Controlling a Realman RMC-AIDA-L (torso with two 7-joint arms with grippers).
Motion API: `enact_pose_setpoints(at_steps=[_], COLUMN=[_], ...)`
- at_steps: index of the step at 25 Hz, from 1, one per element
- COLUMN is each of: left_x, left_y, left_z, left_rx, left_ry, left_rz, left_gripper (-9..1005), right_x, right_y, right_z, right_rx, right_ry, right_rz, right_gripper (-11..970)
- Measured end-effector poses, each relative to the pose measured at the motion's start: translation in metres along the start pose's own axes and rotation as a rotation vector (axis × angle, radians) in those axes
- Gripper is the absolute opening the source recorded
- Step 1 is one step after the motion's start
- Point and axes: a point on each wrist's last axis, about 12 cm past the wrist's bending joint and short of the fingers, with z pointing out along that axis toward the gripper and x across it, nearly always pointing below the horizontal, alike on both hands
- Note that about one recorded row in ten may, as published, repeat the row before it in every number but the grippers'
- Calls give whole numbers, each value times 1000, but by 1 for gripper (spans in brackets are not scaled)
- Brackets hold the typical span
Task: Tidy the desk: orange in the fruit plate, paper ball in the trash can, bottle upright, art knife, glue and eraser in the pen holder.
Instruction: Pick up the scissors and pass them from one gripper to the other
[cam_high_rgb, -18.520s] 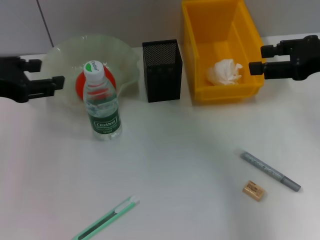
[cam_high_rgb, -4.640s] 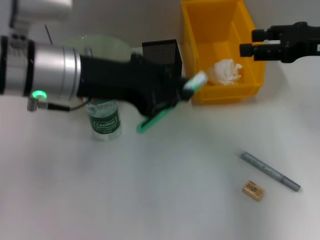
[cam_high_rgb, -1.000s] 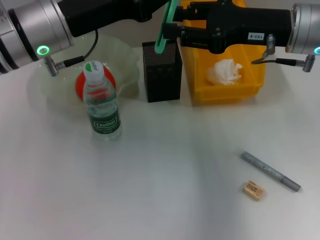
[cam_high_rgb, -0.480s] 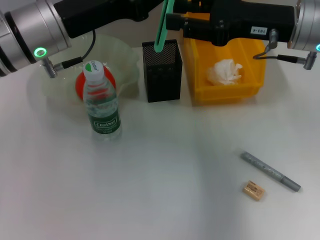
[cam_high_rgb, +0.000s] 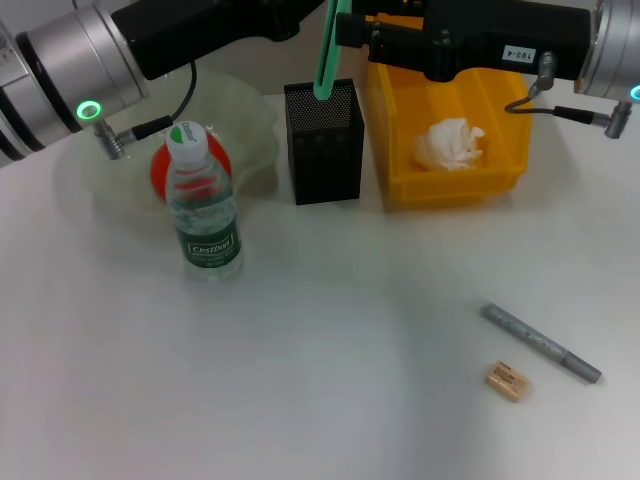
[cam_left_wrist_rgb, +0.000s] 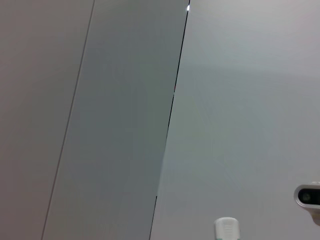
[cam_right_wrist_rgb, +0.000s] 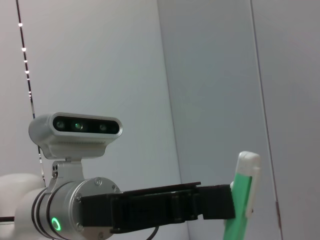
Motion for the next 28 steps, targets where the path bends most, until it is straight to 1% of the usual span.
enact_pose_setpoints(at_steps=[16, 22, 28], left_x=[0, 1, 1], left_y=[-1, -1, -2], left_z=[1, 1, 2], left_rx=[6, 7, 9], left_ry=[-5, -4, -7], left_rz=[9, 14, 16], left_gripper=[192, 193, 191], right_x=[0, 0, 0], right_y=[1, 1, 1], right_z=[5, 5, 4], right_rx=[-13, -14, -12], right_ry=[-4, -10, -14], right_rz=[10, 15, 18], right_gripper=[333, 256, 228])
